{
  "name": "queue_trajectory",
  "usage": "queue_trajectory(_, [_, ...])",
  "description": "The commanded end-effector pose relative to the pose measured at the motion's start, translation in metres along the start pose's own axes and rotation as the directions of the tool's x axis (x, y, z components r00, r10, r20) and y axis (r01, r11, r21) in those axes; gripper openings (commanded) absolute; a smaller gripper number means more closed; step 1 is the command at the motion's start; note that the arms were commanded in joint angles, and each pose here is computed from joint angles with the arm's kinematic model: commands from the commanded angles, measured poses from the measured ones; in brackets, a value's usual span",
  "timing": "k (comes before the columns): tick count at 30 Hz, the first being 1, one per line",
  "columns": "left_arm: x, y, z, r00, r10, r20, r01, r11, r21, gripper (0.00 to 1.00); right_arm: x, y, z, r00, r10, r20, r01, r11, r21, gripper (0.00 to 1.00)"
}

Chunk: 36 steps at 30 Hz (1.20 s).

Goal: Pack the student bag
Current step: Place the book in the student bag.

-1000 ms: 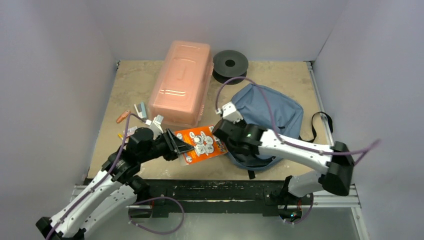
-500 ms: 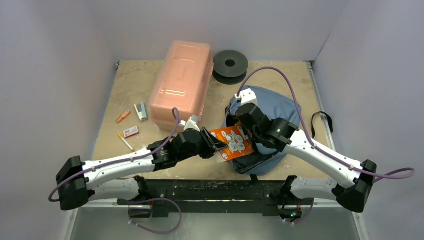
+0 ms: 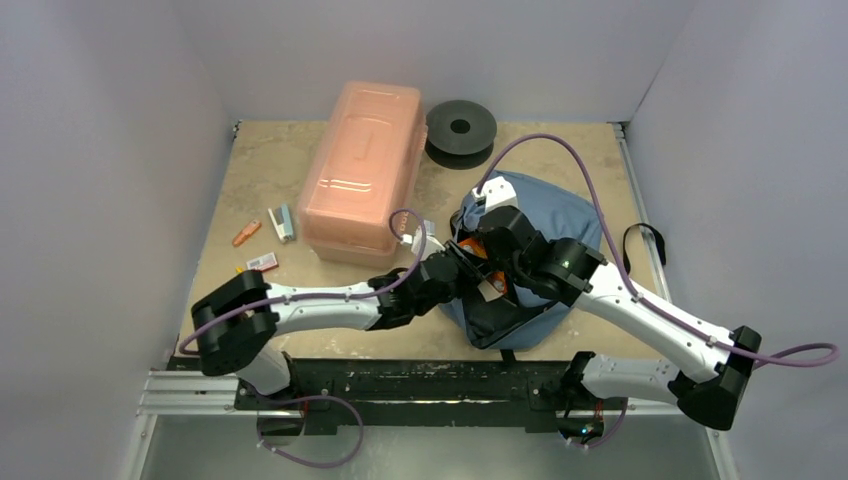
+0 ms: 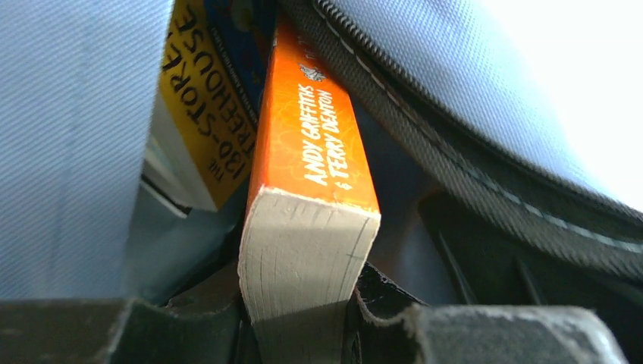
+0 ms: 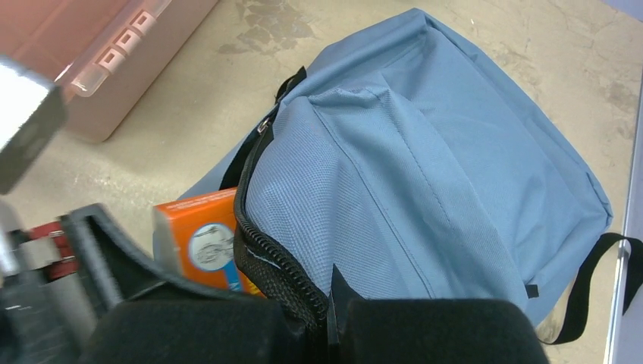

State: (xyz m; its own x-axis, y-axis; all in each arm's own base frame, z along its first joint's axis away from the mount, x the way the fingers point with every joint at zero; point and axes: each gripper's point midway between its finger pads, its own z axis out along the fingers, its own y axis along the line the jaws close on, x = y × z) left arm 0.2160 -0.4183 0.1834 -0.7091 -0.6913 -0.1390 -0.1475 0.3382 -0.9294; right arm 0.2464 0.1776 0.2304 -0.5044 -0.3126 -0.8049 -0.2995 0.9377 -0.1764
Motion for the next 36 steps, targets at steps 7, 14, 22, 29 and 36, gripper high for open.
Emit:
queue_trajectory(7, [-0.003, -0.098, 0.054, 0.976, -0.212, 0.047, 0.183, 0.920, 0.346, 0.00, -0.025, -0.027, -0.009, 0.993, -0.052, 0.104, 0.040, 0.993, 0.114, 0.00])
queue_trajectory(14, [-0.018, -0.084, 0.085, 0.971, -0.225, 0.085, 0.185, 0.924, 0.335, 0.00, -0.017, -0.033, -0.014, 0.994, -0.052, 0.101, 0.040, 0.992, 0.120, 0.00])
queue_trajectory(22, [-0.016, -0.055, 0.119, 0.965, -0.222, 0.137, 0.187, 0.954, 0.233, 0.00, -0.028, -0.022, -0.030, 0.991, 0.011, 0.135, -0.011, 1.000, 0.001, 0.00])
queue_trajectory(29, [-0.003, -0.034, 0.114, 0.977, -0.193, 0.088, 0.191, 0.981, 0.035, 0.45, -0.020, -0.024, -0.022, 0.994, -0.015, 0.104, 0.011, 0.999, 0.042, 0.00])
queue_trajectory(36, [0.004, -0.025, 0.082, 0.990, -0.138, 0.021, 0.139, 0.985, -0.103, 0.91, -0.020, -0.027, -0.023, 0.993, -0.007, 0.117, 0.001, 0.999, 0.054, 0.00])
